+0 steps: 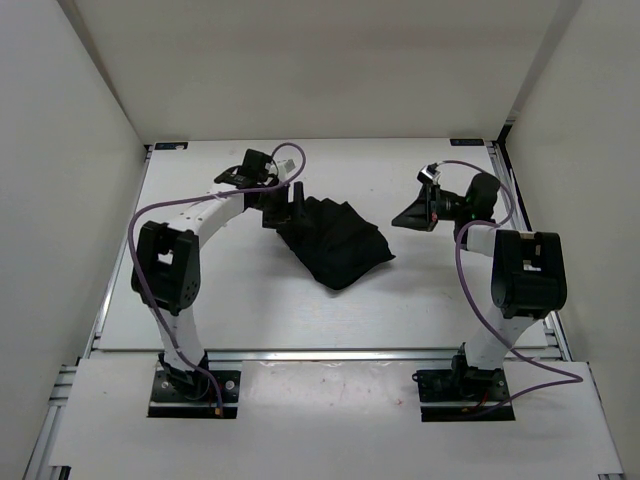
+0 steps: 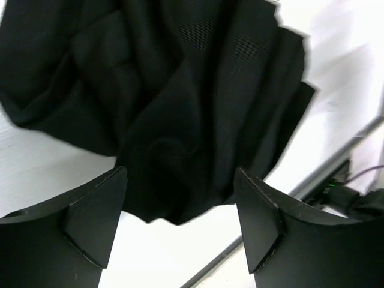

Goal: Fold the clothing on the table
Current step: Fold the skirt

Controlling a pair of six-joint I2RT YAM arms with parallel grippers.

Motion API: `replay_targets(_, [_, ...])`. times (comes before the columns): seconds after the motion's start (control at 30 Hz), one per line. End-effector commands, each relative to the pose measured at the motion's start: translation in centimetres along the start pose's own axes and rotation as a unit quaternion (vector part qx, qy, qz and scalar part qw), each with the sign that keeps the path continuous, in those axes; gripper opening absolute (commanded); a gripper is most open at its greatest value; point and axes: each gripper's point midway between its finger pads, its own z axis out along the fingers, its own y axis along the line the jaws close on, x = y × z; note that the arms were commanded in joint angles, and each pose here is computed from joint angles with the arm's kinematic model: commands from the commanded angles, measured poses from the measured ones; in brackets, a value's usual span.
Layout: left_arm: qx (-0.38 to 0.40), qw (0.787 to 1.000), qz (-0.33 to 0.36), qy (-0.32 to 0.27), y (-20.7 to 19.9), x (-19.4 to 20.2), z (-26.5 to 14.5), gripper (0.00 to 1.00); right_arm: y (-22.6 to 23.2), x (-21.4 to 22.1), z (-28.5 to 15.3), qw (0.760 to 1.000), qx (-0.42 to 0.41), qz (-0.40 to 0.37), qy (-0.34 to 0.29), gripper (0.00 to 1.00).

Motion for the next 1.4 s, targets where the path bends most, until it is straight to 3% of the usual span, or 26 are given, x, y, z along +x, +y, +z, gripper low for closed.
replay_targets(0.0, [-0.038,0.999,0.013,0.016,2.2,1.0,-0.3,0.81,1.5,3.2,-1.4,0.996,-0.016,-0.037,0.085,0.01])
replay_targets(0.27, [-0.07,0.997,-0.023,-0.012,5.5,-0.2,-1.8,0.83,1.4,3.2,-1.6,0.996,-0.016,-0.034,0.083,0.0])
replay_targets(0.37, [-0.05,0.998,-0.03,-0.011,5.3,-0.2,-1.4,0.78,1.2,3.0,-1.6,0.996,-0.016,-0.031,0.081,0.0])
replay_targets(0.57, [-0.028,0.999,-0.041,0.011,4.4,0.9,0.5,0.59,1.3,2.7,-1.6,0.996,-0.016,-0.035,0.081,0.0])
replay_targets(0.9, [-0.004,0.998,-0.061,-0.004,3.8,0.5,1.2,0.57,1.0,2.8,-1.8,0.996,-0.016,-0.026,0.078,0.0])
replay_targets(0.93, [-0.003,0.998,-0.062,-0.005,3.7,0.4,1.1,0.54,0.9,2.9,-1.7,0.997,-0.016,-0.019,0.078,0.01])
replay_targets(1.0, [0.0,0.998,-0.062,-0.005,3.6,0.5,1.2,0.37,1.1,2.6,-1.8,0.996,-0.015,-0.029,0.077,0.0])
replay_targets(1.03, [-0.003,0.998,-0.061,-0.008,3.7,0.4,1.1,0.22,1.1,2.8,-1.8,0.997,-0.016,-0.022,0.078,0.0])
replay_targets(1.1, [-0.005,0.998,-0.065,-0.016,3.8,0.2,0.8,0.0,1.0,2.7,-1.8,0.996,-0.016,-0.023,0.079,0.0])
replay_targets(1.3, [-0.024,0.996,-0.072,-0.053,4.4,-0.1,-0.2,0.0,1.0,2.9,-1.7,0.997,-0.016,-0.025,0.077,0.0])
replay_targets(1.37, [-0.029,0.993,-0.059,-0.1,4.0,-1.5,-1.7,0.0,1.0,2.9,-1.9,0.997,-0.015,-0.023,0.075,0.0])
